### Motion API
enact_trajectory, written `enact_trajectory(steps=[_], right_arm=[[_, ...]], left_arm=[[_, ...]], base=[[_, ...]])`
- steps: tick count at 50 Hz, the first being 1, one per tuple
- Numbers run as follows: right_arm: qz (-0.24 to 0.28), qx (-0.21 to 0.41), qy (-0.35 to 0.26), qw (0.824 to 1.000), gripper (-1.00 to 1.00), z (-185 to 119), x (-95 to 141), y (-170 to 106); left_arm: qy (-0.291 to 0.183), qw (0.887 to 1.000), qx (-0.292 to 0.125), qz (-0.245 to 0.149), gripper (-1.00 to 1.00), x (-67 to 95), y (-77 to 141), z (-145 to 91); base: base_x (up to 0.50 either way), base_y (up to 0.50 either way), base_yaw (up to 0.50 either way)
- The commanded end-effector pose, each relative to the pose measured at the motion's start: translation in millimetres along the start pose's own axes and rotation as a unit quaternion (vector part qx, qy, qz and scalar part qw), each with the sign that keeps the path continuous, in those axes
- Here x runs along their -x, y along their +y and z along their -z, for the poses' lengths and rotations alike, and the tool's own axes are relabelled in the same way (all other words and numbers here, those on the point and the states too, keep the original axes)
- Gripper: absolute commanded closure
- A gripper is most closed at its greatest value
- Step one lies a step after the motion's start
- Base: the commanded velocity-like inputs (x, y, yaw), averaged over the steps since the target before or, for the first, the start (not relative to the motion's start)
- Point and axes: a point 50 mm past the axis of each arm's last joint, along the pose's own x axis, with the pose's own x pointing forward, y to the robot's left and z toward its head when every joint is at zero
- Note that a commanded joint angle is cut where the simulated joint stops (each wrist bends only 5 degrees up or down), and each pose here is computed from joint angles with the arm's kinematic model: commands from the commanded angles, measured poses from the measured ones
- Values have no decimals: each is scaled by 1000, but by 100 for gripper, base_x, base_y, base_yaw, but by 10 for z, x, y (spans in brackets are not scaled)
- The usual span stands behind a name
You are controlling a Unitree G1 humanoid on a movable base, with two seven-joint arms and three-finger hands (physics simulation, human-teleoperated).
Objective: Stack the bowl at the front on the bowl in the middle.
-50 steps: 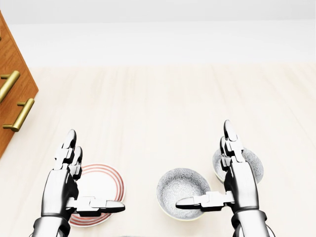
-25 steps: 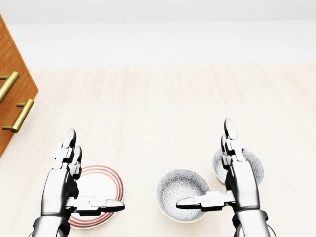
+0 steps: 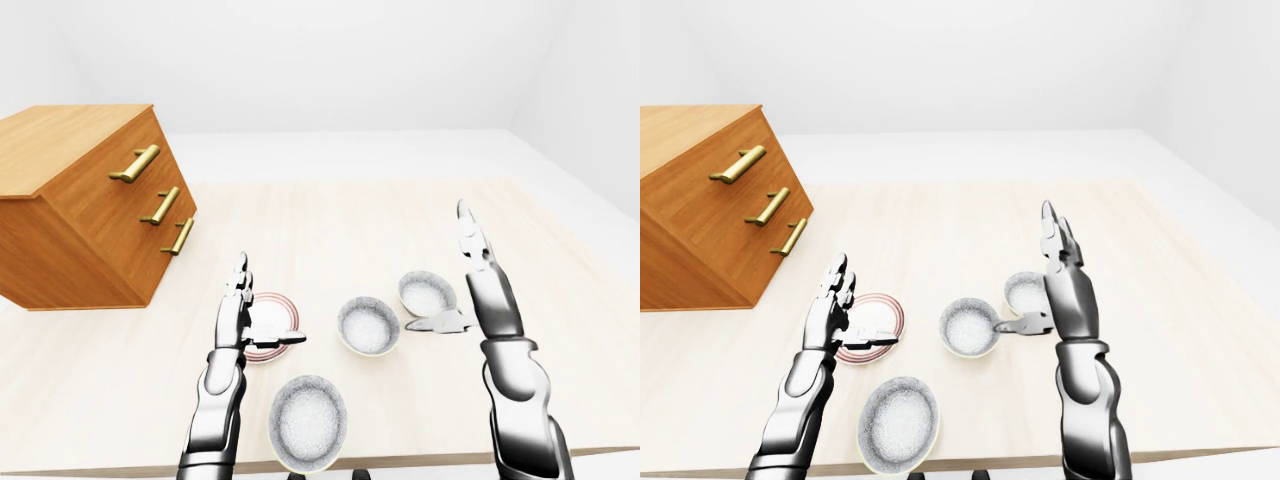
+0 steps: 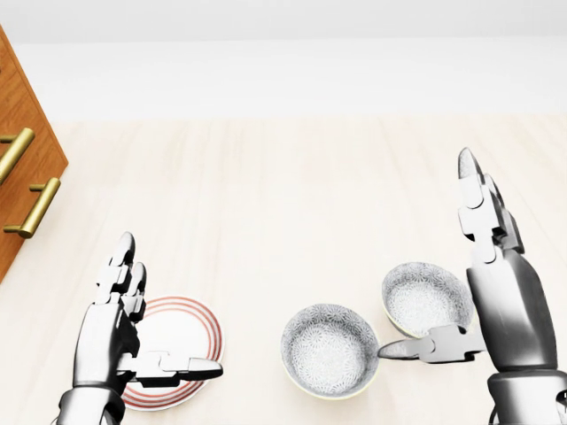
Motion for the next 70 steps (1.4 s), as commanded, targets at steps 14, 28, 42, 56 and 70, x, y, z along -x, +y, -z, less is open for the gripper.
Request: enact_trajectory(steps=[14, 28, 42, 56, 70], right_arm=[[41, 367, 72, 926, -100, 231, 156, -633], [23, 460, 132, 878, -100, 471, 395, -557], [10, 539, 94, 837, -100, 586, 434, -326], [11, 572, 15, 820, -100, 571, 378, -78], [23, 549, -20, 836, -100, 570, 286, 67]], left_arm=[[1, 1000, 1, -2, -100, 12, 16, 4], [9, 1000, 6, -8, -100, -15, 30, 27], [15, 1000, 11, -12, -100, -33, 36, 39], [17, 1000, 12, -11, -100, -23, 29, 36], [21, 1000, 14, -11, -100, -26, 30, 50]], base=[[0, 0, 0], [0, 0, 0], [0, 0, 0], [0, 0, 0], [0, 0, 0]])
